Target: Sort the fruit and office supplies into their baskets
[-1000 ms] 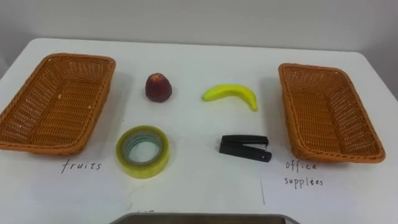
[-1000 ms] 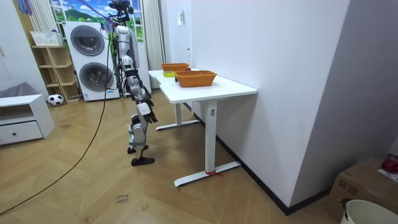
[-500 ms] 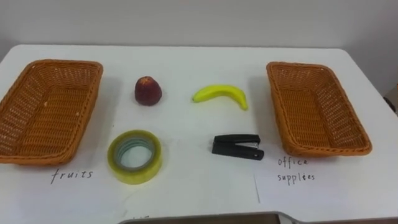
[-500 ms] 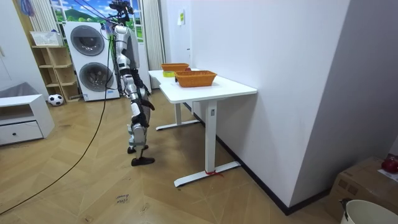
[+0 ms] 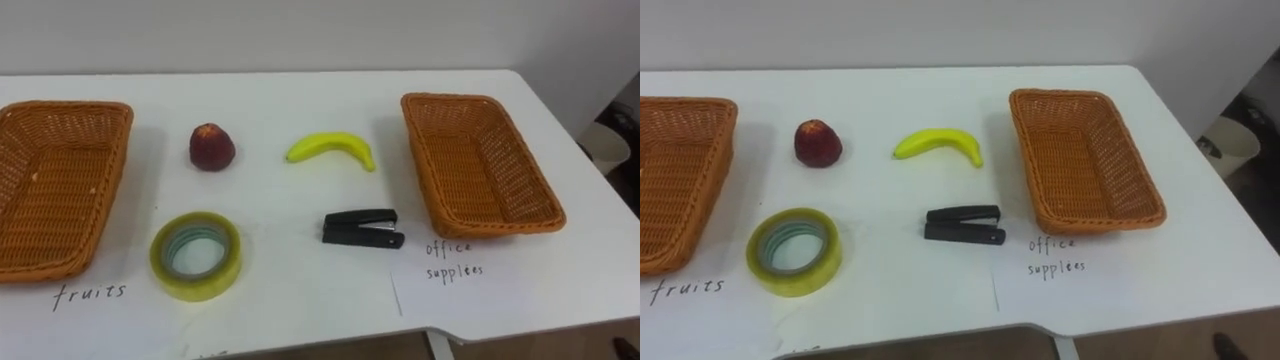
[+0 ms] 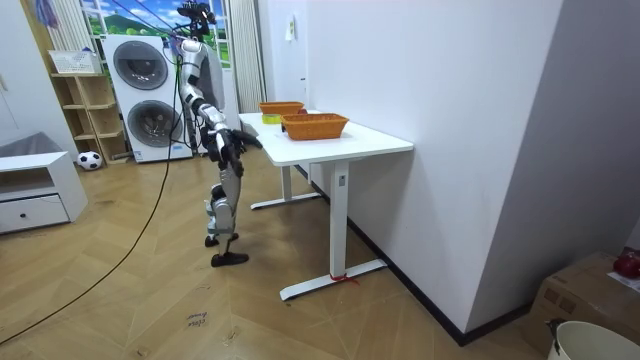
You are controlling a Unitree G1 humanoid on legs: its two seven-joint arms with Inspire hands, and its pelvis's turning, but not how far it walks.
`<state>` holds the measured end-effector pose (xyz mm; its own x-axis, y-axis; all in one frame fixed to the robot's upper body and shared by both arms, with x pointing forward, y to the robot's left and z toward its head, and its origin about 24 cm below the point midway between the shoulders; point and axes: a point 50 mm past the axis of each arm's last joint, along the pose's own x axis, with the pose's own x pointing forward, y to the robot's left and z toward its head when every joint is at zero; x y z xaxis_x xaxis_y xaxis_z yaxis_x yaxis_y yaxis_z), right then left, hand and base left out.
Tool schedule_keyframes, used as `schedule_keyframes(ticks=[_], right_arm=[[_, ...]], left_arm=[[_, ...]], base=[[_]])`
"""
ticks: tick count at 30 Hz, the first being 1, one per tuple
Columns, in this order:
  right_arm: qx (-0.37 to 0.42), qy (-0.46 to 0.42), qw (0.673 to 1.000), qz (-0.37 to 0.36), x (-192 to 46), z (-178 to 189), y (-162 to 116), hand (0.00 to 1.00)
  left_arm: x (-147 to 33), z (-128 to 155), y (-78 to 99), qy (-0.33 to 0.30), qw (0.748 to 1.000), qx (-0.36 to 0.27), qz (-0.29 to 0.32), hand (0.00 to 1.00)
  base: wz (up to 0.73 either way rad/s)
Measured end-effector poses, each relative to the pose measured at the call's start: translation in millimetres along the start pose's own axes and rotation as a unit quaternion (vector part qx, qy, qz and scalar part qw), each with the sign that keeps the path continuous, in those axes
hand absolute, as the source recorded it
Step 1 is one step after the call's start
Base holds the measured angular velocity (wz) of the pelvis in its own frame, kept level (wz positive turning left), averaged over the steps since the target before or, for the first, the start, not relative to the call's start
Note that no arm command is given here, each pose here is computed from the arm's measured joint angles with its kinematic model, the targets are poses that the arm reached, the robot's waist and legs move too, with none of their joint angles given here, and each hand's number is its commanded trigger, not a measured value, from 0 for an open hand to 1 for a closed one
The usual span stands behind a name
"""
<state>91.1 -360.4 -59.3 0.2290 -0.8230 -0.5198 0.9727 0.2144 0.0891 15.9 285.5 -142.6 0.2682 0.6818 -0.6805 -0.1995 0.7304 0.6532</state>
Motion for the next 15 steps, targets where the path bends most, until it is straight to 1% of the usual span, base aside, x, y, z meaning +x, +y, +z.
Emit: schedule_keyframes(ticks=[4, 6, 7, 9, 11, 15], right_arm=[[0.008, -0.076, 0.997, 0.005, -7, 36, 20, 0.0], [0.003, -0.14, 0.99, 0.018, -18, 60, 34, 0.0], [-0.001, -0.157, 0.987, 0.02, -20, 65, 36, 0.0], [-0.007, -0.208, 0.978, 0.02, -30, 80, 44, 0.0], [-0.005, -0.24, 0.971, 0.02, -36, 91, 52, 0.0], [-0.023, -0.337, 0.94, 0.04, -59, 117, 68, 0.0]], left_arm=[[-0.5, -3, 0.3, 0.009, 1.0, 0.005, 0.0, 0.0], [0.1, 0, 0.5, 0.008, 1.0, 0.004, 0.001, 0.0], [-0.3, -1, 0.7, 0.009, 1.0, 0.005, 0.001, 0.0], [-0.6, 0, -0.3, 0.006, 1.0, 0.004, 0.0, 0.0], [-0.6, 1, -0.4, 0.007, 1.0, 0.004, 0.0, 0.0], [-1.0, -1, -2.0, 0.013, 1.0, 0.007, -0.005, 0.0]], base=[[0.0], [0.0], [0.0], [0.0], [0.0], [0.0]])
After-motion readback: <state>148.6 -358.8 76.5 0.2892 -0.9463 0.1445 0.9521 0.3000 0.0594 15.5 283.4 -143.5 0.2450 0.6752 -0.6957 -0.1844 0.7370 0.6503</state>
